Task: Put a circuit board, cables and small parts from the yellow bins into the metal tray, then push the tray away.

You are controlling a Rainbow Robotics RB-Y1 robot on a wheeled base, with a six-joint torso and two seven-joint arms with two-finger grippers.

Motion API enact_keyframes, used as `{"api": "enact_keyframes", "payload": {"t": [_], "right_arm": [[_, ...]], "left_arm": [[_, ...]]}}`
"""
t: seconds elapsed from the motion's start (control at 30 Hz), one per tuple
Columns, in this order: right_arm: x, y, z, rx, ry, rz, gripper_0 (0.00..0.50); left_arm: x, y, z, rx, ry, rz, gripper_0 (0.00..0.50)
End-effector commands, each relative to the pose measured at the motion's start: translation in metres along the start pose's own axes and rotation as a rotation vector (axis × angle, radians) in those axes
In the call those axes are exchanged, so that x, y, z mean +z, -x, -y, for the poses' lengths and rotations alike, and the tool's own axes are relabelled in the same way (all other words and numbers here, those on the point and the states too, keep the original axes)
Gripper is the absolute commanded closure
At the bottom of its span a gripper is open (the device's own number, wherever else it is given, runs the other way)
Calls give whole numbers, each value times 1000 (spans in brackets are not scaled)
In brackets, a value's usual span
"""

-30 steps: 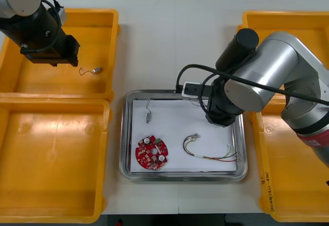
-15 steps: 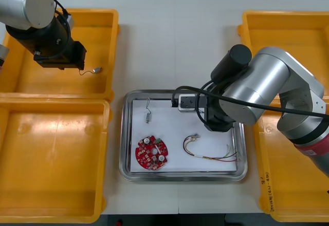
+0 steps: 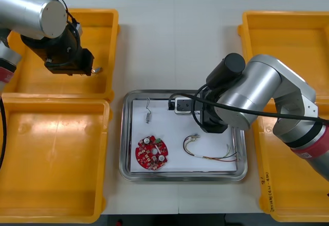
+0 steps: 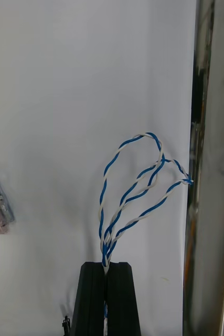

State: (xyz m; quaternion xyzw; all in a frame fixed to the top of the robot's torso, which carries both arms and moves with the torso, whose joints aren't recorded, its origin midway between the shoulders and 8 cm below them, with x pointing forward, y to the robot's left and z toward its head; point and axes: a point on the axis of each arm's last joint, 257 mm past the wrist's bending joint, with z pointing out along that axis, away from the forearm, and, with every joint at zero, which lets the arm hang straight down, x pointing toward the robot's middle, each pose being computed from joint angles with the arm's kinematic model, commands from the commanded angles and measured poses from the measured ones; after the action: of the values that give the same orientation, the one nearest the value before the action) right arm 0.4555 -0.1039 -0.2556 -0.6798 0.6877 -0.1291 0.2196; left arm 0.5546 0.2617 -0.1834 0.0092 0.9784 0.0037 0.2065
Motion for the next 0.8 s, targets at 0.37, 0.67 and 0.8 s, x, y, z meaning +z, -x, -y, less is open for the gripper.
{"api": "enact_keyframes", "payload": {"t": [0.37,0.67,0.8], "right_arm": [[7,-11,-2,-21,1,-21,500],[7,-10,-1,-15,-4,-21,39],[6,-11,0,-10,-6,-22,0]], "left_arm": [[-7,16,18,169,0,42,500],[-7,18,19,167,-1,50,500],[-8,20,14,172,8,54,500]]}}
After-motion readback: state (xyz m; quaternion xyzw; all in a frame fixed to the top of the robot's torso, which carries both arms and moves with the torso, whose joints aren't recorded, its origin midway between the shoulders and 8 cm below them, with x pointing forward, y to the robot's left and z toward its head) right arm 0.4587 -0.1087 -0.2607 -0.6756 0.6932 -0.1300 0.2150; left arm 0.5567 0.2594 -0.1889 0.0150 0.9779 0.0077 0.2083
